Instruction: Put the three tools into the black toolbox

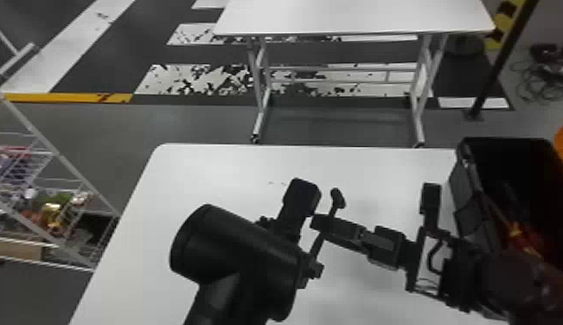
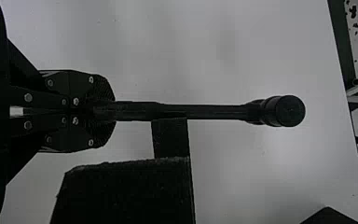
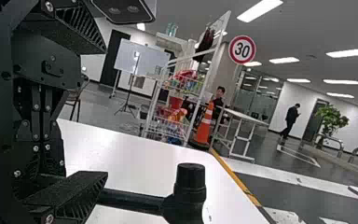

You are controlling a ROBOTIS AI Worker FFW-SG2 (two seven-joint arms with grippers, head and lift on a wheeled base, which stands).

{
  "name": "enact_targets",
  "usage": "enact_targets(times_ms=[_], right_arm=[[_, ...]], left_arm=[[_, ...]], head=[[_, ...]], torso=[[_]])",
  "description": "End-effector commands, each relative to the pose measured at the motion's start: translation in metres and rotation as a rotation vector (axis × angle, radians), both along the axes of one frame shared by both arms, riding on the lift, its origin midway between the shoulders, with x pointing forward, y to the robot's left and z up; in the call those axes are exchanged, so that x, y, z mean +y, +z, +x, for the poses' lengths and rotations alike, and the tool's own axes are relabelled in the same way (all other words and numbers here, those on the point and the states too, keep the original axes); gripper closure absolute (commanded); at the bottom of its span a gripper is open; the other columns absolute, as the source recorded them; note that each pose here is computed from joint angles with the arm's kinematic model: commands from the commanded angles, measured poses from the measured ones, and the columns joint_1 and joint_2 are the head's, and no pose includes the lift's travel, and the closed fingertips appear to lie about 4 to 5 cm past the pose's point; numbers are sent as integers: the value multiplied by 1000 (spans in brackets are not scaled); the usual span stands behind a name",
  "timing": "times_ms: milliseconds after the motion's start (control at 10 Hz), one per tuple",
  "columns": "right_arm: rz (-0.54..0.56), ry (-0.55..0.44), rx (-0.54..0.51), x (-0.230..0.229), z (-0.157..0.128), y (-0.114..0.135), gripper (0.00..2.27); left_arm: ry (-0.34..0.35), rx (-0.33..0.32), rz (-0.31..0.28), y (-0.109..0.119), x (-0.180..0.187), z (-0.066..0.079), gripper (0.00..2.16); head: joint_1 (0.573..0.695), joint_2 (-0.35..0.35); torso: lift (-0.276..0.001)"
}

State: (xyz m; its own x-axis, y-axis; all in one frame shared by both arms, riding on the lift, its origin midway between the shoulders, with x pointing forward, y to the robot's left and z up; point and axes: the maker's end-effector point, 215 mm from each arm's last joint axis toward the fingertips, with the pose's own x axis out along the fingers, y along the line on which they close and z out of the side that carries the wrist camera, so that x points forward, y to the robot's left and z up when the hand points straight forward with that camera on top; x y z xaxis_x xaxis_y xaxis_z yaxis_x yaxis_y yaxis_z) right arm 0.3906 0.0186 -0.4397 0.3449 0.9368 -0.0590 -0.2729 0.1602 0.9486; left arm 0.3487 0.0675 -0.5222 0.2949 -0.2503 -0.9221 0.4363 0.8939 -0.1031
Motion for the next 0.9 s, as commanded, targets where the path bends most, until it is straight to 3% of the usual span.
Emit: enact_targets(times_ms=[0,100,300,600,800], right_arm=[[-21,-11,-22,0,7,-3,76],[-19,-29,-21,-9,12,-2,80],[24,-73,-4,-32,21,6,80],[51,-100,0,-53,25,12,80],[56,-102,2,-61,25,16,80]], left_arm=[[8,8,3,-3,3,1,2138],[32,14,-13,-2,11,5,2138],[112,38,-121,5,30,18,2138],[162,61,-372,34,30,26,2138],[145,87,-597,64,12,22,2138]], head=[[695,134],[695,134],[695,129],[695,107],[695,84]], torso=[[-51],[-51],[-51],[-51],[-51]])
